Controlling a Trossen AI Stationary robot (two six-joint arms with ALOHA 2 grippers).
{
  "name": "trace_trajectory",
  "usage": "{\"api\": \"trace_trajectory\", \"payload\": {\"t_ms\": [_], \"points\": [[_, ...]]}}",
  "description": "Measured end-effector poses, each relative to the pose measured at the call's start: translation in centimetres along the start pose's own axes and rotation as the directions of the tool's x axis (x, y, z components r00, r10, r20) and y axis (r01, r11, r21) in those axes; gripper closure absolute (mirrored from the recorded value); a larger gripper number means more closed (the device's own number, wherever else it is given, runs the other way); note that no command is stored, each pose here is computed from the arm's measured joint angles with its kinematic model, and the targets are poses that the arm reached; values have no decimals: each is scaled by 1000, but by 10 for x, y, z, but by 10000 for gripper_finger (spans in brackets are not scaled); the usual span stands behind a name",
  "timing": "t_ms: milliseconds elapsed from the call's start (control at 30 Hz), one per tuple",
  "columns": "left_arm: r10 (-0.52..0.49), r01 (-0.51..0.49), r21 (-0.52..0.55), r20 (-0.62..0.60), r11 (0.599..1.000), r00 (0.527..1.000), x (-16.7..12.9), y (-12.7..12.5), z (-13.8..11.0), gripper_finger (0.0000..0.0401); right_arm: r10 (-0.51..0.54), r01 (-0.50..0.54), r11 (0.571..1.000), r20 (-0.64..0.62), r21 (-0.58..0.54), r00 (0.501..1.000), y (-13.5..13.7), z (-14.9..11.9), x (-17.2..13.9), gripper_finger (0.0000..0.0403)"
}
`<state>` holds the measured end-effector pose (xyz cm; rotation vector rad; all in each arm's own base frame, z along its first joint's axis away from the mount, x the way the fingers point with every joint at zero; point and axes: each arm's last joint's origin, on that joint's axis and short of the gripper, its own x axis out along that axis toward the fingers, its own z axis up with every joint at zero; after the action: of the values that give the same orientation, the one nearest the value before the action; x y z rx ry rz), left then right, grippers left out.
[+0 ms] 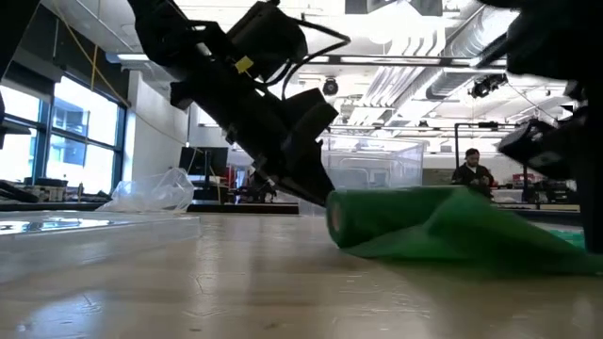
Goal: Roll bandage
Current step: Roll the green bandage
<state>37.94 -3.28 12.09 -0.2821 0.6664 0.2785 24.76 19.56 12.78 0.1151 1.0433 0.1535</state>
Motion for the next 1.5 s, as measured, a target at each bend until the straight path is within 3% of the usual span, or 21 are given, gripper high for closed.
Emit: {"api": "trace_trajectory", "payload": {"t_ms": [300, 433, 533, 600, 767, 967, 1133, 1300, 1500], "points": [[-72, 71, 35, 33, 997, 997, -4, -18, -2, 401, 35, -30, 998, 94, -56, 995, 7, 17, -20, 348], [-148, 146, 57, 29, 988, 989, -8, -30, -5, 401, 136, -114, 980, 135, -161, 981, 20, 19, -13, 314], [-175, 174, 72, 16, 982, 984, -11, -38, -10, 401, 151, -114, 955, 117, -273, 982, 28, 11, -5, 279], [-184, 183, 79, 12, 980, 983, -12, -42, -12, 401, 106, -66, 945, 110, -320, 988, 30, 4, -2, 263], [-197, 196, 90, 7, 976, 980, -14, -48, -15, 401, -86, 126, 956, 157, -267, 984, 26, -4, -1, 255], [-191, 190, 86, 10, 978, 981, -13, -45, -14, 401, -126, 138, 961, 66, -241, 990, 9, -5, 16, 274], [-206, 203, 80, 39, 976, 978, -14, -47, -11, 401, -147, 160, 963, 74, -218, 986, 5, -3, 22, 318], [-257, 251, 73, 105, 965, 961, -18, -57, -7, 401, -164, 179, 960, 86, -216, 983, 4, -1, 17, 391], [-281, 271, 92, 127, 958, 951, -20, -62, -7, 401, -172, 198, 952, 123, -235, 977, 11, 18, -5, 399]]}}
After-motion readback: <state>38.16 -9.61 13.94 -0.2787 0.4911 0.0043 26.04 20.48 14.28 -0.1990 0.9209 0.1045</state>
